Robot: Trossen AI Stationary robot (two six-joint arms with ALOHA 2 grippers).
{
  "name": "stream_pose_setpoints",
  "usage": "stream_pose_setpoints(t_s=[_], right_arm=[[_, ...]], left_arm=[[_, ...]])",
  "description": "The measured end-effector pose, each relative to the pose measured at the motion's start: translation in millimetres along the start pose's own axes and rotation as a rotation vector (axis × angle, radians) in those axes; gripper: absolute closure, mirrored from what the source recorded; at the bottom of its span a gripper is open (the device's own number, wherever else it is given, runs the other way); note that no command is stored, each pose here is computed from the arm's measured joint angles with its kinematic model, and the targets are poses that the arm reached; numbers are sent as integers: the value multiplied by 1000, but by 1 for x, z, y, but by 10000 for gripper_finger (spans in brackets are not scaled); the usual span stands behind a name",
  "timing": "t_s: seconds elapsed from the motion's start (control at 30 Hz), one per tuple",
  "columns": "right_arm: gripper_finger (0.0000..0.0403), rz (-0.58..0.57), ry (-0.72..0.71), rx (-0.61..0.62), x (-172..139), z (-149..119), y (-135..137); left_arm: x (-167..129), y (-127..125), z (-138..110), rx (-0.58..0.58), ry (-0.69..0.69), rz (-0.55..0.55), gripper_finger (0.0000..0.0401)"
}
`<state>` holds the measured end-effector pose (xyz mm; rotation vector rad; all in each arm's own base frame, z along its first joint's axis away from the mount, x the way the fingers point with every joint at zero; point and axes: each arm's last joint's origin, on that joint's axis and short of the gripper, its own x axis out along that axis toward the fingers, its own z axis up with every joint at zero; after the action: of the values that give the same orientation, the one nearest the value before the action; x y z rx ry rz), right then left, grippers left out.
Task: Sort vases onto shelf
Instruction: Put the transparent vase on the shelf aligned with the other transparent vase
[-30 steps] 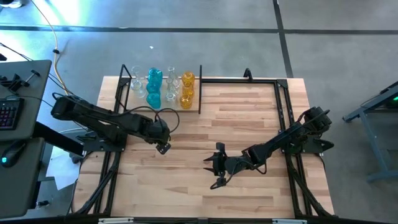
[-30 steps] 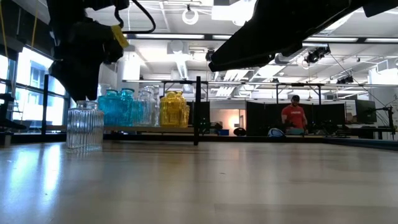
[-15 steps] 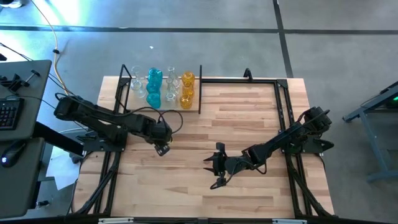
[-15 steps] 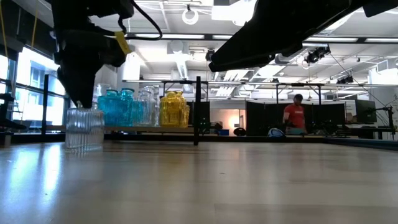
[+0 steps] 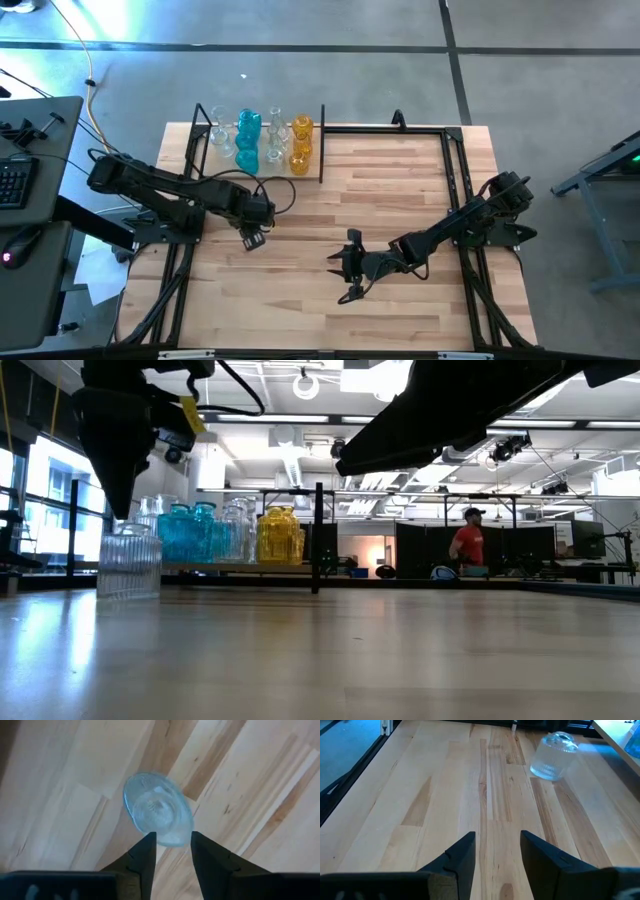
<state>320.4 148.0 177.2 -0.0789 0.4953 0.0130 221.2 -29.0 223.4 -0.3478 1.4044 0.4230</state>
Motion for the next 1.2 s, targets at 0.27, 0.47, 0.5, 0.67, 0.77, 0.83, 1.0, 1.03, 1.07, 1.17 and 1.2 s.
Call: stream_pose_setpoints(t_s=[0.27,0.47,0.5,0.67,0.77,0.83,1.0,1.03,1.07,1.17,1.2], right_arm=[[265,0,0,0,0,0,0],[265,0,0,0,0,0,0],[265,0,0,0,0,0,0],[265,0,0,0,0,0,0],[265,0,0,0,0,0,0],[265,0,0,0,0,0,0],[265,0,0,0,0,0,0],[265,0,0,0,0,0,0],[265,0,0,0,0,0,0],[265,0,0,0,0,0,0],[265,0,0,0,0,0,0]], left_arm=[[0,0,0,63,-9,8,325],[0,0,1,-24,-20,9,307],[0,0,1,-35,-21,8,298],[0,0,2,-44,-39,21,247],[0,1,3,-48,-62,50,216],[0,1,3,-42,-71,62,199],[2,3,4,-49,-76,78,177],[3,4,4,-55,-67,79,177],[5,6,4,-64,-56,78,177],[12,10,6,-101,-36,67,180],[12,12,7,-102,-36,69,183]])
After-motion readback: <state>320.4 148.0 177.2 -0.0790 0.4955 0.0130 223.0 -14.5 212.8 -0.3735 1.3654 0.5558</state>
